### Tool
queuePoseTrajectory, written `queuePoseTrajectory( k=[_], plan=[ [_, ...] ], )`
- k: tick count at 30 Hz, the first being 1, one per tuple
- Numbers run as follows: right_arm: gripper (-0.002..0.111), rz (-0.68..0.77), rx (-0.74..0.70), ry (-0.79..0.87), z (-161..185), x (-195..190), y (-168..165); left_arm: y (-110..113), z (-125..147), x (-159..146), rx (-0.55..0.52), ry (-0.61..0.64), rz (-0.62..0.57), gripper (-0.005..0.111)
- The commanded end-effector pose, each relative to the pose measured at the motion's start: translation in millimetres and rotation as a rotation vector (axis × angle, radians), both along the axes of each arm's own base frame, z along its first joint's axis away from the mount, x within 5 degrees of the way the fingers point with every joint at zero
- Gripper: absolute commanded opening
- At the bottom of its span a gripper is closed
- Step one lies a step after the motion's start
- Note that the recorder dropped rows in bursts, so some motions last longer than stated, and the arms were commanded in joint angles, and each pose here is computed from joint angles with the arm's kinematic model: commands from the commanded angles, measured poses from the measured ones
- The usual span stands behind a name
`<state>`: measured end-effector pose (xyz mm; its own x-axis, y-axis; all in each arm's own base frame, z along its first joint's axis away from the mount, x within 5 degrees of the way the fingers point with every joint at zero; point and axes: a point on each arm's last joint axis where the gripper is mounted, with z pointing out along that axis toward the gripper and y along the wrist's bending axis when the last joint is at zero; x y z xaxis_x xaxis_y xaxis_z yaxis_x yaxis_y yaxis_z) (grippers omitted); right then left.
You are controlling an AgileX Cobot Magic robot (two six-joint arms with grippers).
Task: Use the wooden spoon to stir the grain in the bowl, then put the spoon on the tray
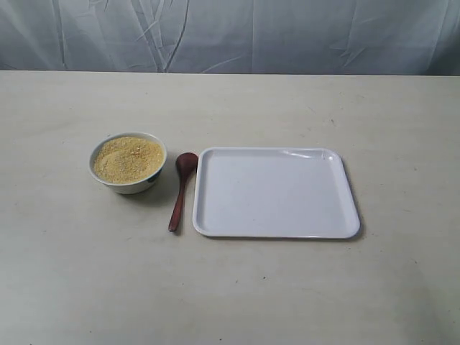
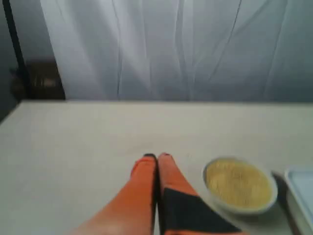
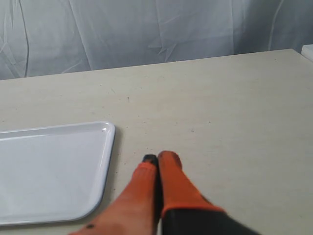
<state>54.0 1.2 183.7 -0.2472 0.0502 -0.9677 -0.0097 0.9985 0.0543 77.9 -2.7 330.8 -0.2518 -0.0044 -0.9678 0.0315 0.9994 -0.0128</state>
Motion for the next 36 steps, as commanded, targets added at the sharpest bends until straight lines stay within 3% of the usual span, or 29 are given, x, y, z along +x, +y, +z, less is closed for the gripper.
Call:
queuePoseTrajectory(
  k=[1, 3, 6, 11, 15, 18, 24, 30, 36],
  plan=[
    [0.000, -0.002, 0.000, -0.011, 0.1, -0.2, -0.1, -3.3, 4.3, 42.1, 0.076, 0.432, -0.058, 0.000],
    [0.000, -0.002, 0.000, -0.011, 0.1, -0.2, -0.1, -7.7, -0.6, 61.5, 0.024, 0.506, -0.078, 0.000],
    [0.000, -0.002, 0.000, -0.011, 0.1, -0.2, -0.1, -11.2, -8.9, 85.7, -0.029, 0.515, -0.083, 0.000],
    [0.000, -0.002, 0.000, -0.011, 0.1, -0.2, -0.1, -19.1, -25.5, 108.8, -0.137, 0.597, -0.107, 0.000],
    [0.000, -0.002, 0.000, -0.011, 0.1, -0.2, -0.1, -34.8, -37.4, 118.6, -0.110, 0.656, -0.173, 0.000],
    [0.000, -0.002, 0.000, -0.012, 0.2, -0.1, -0.1, -60.5, -42.7, 120.6, -0.118, 0.679, -0.252, 0.000],
    [0.000, -0.002, 0.000, -0.012, 0.2, -0.1, -0.1, -123.2, -72.8, 127.7, -0.030, 0.768, -0.383, 0.000],
    [0.000, -0.002, 0.000, -0.012, 0.2, -0.1, -0.1, -182.2, -97.0, 148.2, 0.140, 0.841, -0.394, 0.000],
    [0.000, -0.002, 0.000, -0.010, 0.0, -0.2, -0.1, -222.5, -126.9, 183.8, 0.160, 0.875, -0.367, 0.000]
  ],
)
